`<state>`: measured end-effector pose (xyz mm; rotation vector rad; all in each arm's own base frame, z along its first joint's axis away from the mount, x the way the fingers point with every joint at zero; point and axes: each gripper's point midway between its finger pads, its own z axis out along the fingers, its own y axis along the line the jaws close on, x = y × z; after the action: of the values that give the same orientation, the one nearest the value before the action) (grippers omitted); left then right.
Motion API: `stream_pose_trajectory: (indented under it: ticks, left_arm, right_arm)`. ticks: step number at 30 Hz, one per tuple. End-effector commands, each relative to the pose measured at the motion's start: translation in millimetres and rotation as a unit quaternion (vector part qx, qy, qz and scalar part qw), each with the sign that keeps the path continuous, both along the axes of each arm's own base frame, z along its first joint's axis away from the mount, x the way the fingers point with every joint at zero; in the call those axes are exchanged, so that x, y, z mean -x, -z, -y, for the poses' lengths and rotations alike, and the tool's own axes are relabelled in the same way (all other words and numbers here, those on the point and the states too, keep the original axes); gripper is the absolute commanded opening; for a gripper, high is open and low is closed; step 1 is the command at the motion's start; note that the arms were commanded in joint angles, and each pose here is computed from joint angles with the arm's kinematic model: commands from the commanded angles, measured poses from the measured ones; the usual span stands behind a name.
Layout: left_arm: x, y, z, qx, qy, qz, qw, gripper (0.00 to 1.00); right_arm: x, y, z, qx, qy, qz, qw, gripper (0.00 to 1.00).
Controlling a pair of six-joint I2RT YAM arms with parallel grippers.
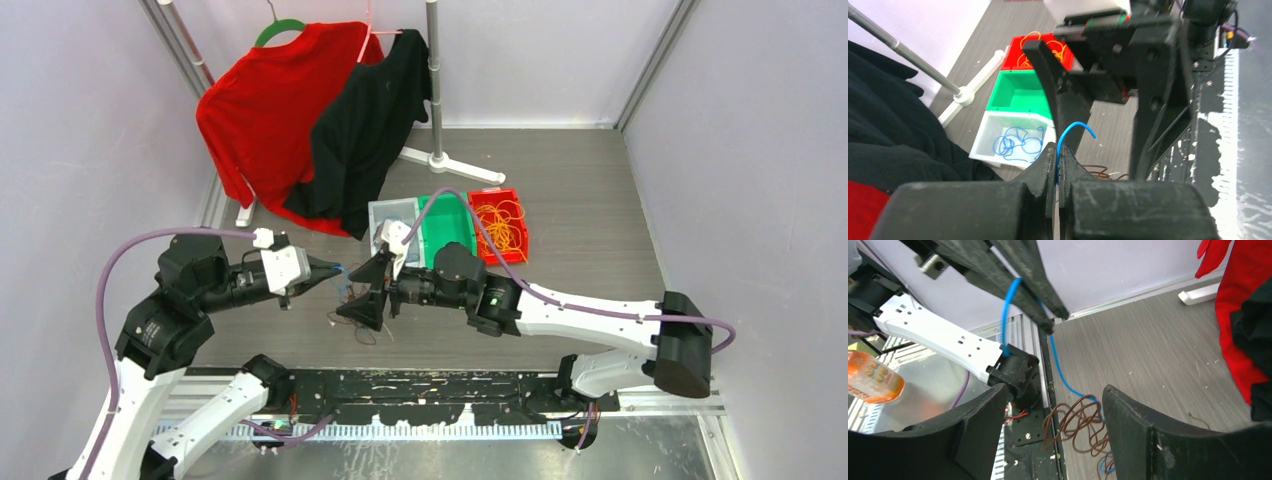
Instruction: Untangle the cables
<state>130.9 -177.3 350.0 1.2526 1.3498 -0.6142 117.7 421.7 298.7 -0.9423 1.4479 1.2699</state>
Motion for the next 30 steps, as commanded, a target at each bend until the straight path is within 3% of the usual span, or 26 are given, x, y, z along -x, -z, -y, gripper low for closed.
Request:
stream_pose_trajectory:
  ticks: [1, 5, 11, 22, 30]
  left_arm:
    - [11, -29, 7, 0.040, 0.023, -0.004, 0.999, 0.00]
    - [15, -30, 8, 0.041, 0.030, -0.013, 0.999, 0.00]
    - [19, -40, 8, 0.045, 0.038, -0.010, 0.998, 0.00]
    - [17, -97, 8, 0.072, 0.037, 0.043, 0.996, 0.00]
    - [13, -142, 4, 0.086, 0.025, 0.109, 0.990, 0.00]
  right_arm:
    - [-5, -50, -16, -0.077, -0.008, 0.069, 0.995, 0.73]
    - [-15, -51, -28, -0.090, 0.007, 0.072, 0.993, 0.67]
    - [-26, -16, -40, -0.074, 0.023, 0.056, 0.995, 0.49]
    - [-49, 68, -48, -0.048, 0.070, -0.009, 0.996, 0.40]
    - [-58, 116, -46, -0.039, 0.101, -0.059, 0.992, 0.39]
